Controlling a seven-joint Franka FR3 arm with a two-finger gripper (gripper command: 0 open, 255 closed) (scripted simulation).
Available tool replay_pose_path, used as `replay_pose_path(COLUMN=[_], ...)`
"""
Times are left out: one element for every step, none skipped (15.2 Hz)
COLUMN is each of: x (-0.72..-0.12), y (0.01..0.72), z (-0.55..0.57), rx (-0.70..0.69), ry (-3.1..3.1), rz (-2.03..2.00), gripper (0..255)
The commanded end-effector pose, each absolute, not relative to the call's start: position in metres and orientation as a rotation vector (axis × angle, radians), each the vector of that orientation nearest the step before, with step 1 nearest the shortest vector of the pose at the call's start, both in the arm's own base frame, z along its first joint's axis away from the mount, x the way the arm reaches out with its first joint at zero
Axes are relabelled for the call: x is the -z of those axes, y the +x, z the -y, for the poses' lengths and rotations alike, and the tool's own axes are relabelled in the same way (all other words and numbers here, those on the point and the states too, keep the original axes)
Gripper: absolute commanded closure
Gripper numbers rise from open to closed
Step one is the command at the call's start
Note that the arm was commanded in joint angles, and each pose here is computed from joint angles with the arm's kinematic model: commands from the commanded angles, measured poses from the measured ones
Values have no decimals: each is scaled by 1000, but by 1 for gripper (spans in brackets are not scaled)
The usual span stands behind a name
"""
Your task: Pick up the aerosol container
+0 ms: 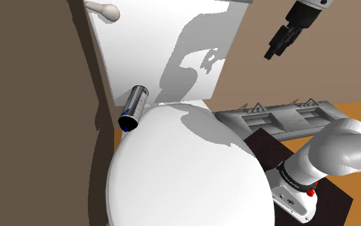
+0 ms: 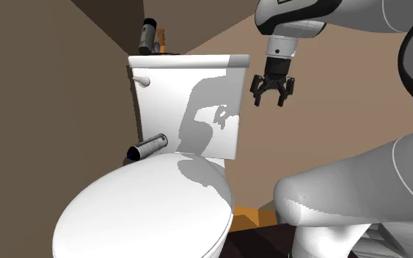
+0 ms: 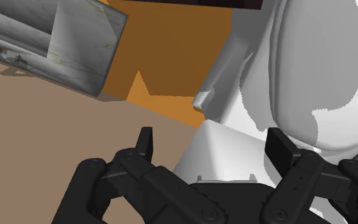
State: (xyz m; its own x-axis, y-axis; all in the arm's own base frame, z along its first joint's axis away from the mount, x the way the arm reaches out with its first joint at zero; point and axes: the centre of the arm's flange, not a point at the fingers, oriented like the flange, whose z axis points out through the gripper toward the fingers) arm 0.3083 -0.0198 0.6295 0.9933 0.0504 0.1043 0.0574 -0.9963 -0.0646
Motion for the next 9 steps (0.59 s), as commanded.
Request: replay_pose_path(x=[-630, -625, -621, -617, -613, -609, -604, -600, -596], y=[308, 310, 311, 313, 314, 316, 318, 321, 323], z=[20, 7, -5, -18, -30, -43, -55, -67, -80], rx=[158, 157, 156, 155, 154, 153, 151, 150, 149], ry=[-3069, -3069, -3069, -3069, -3069, -3069, -3068, -3067, -3066], rz=[83, 61, 38, 16, -7, -29, -51, -74, -96], gripper=[0, 0, 0, 0, 0, 0, 0, 0, 0])
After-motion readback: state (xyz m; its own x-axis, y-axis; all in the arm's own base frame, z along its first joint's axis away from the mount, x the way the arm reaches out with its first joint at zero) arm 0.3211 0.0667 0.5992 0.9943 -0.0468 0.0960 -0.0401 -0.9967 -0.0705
